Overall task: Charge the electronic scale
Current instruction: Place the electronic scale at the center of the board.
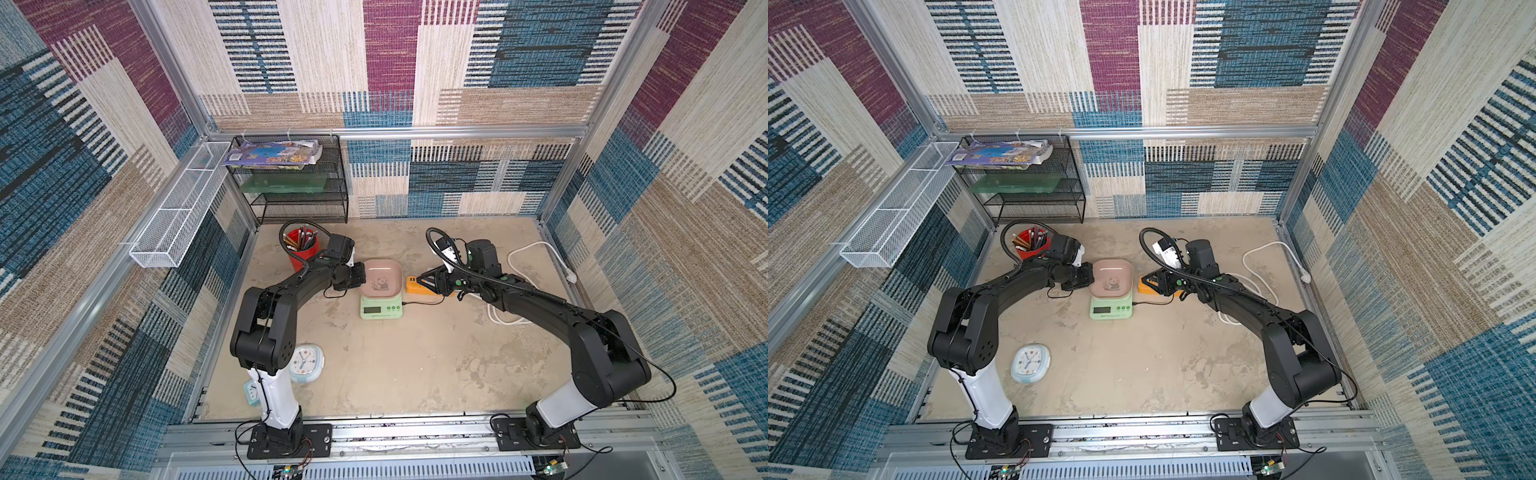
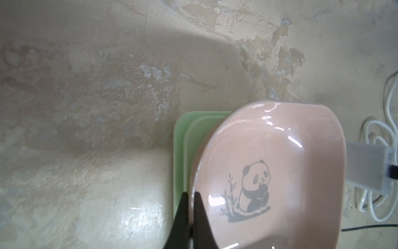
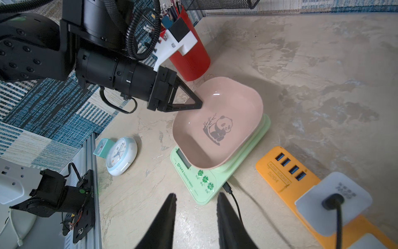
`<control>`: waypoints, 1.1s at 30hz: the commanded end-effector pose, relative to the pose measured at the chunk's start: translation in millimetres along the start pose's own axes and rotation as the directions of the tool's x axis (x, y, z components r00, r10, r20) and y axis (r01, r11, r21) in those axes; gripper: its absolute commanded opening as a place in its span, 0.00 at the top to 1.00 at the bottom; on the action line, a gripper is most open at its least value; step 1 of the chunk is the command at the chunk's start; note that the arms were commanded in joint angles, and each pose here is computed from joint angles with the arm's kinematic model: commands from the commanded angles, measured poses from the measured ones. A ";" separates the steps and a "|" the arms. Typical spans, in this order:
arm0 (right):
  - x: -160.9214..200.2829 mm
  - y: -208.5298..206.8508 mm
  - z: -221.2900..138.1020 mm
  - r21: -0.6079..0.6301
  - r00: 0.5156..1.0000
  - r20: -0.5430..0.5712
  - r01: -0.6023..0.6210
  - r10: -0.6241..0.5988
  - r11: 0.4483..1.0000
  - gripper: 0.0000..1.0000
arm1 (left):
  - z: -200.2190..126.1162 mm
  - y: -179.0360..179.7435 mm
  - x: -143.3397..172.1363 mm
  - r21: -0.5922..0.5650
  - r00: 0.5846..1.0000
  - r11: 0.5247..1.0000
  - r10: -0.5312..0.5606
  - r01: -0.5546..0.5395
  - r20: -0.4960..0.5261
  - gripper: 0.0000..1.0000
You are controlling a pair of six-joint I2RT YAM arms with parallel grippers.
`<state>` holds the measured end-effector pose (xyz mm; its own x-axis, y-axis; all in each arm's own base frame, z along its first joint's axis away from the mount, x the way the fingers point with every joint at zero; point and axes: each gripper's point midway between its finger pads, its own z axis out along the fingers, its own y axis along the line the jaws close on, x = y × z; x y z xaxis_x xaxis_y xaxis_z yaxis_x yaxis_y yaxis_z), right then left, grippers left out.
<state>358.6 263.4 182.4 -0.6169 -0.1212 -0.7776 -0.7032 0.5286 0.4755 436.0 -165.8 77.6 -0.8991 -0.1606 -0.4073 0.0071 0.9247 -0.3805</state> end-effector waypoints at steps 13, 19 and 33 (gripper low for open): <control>-20.6 1.2 -19.8 0.045 0.993 0.109 0.048 -0.053 0.998 0.65 | 5.6 0.9 1.6 -0.027 1.000 1.000 -0.016 0.015 -0.018 0.90; -25.2 -1.2 -28.4 0.067 0.989 0.141 0.044 -0.053 0.997 0.64 | -4.5 -3.7 -5.1 -0.016 1.000 1.000 -0.009 0.009 0.010 0.75; -45.0 -4.3 -58.7 0.141 0.967 0.239 0.055 -0.088 0.988 0.53 | -58.7 -15.6 -37.6 -0.044 0.978 0.994 0.107 -0.100 0.180 0.33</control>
<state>363.0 221.2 223.9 -0.5029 0.0140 -0.8643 -0.6723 0.6221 0.4013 441.6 -158.6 134.7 -0.8288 -0.1612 -0.5358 0.0410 0.9375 -0.3455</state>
